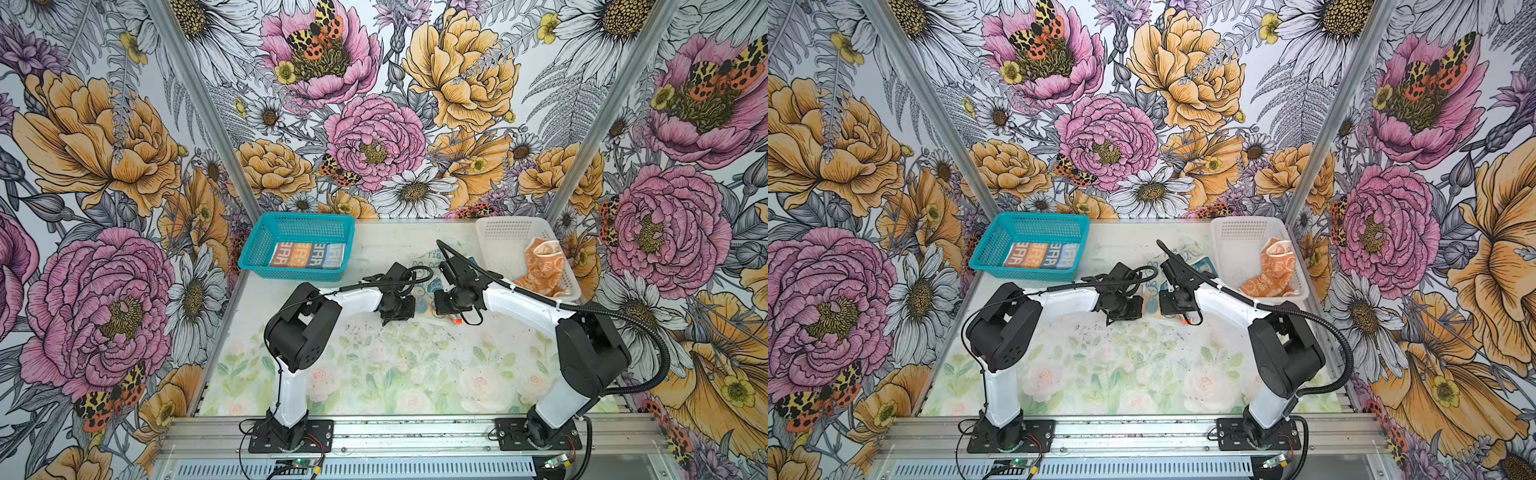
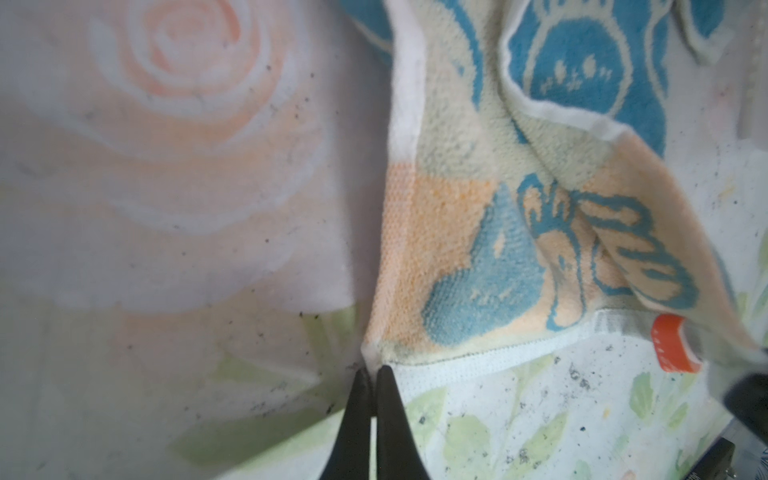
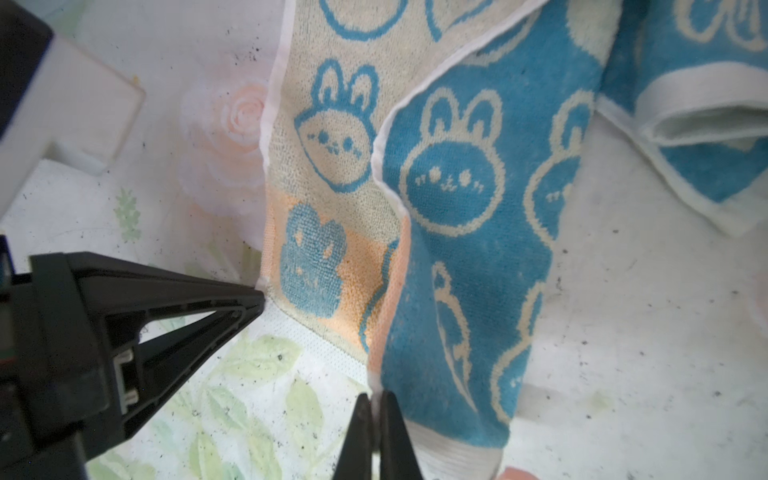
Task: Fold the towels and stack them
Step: 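Pinch the near edge of the bunny-print towel with both grippers, then lift the towel's near edge high with both grippers, hanging it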
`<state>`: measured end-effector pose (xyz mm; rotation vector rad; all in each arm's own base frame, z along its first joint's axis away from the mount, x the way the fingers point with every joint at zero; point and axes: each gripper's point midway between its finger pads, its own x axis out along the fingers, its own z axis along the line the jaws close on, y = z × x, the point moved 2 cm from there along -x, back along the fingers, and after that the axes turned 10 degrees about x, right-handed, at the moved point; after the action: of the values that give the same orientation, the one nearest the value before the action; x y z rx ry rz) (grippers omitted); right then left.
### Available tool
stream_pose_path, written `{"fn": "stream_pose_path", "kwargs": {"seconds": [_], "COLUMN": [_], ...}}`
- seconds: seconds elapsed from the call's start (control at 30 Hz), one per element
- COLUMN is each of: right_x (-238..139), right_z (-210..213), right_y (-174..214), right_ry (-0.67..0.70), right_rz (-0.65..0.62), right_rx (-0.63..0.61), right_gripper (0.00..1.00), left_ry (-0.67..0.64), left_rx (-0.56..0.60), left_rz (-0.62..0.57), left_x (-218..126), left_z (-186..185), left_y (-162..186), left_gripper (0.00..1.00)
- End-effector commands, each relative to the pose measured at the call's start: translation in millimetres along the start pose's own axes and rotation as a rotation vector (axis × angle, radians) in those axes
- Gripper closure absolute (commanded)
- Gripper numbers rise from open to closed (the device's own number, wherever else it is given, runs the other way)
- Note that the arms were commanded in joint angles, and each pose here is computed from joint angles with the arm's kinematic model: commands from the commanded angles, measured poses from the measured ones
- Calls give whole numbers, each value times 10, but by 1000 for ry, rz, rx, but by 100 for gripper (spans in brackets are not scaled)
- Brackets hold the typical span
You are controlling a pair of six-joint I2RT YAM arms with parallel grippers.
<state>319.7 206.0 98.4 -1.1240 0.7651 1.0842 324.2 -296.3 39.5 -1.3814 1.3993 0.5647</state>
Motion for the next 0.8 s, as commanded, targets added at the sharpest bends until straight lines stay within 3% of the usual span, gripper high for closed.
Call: {"fn": "stream_pose_path", "kwargs": {"seconds": [0.0, 0.2, 0.43, 0.77], "right_x": [-159, -283, -546, -1236], "right_z": [38, 93, 223, 467], "right_y": [-82, -159, -318, -761], "right_ry": [-43, -96, -169, -307], "right_rz": [-50, -64, -120, -280], "right_rx": [15, 29, 50, 64], "right_gripper": [100, 100, 100, 100], "left_ry": [-77, 12, 93, 149], "left_rx": [-73, -182, -231, -327], "left_rz": [40, -142, -250, -459], "left_x": [40, -462, -909, -1818], "left_z": [269, 304, 300, 518], "left_y": [193, -122, -362, -756], "left_gripper": [100, 100, 100, 100]}}
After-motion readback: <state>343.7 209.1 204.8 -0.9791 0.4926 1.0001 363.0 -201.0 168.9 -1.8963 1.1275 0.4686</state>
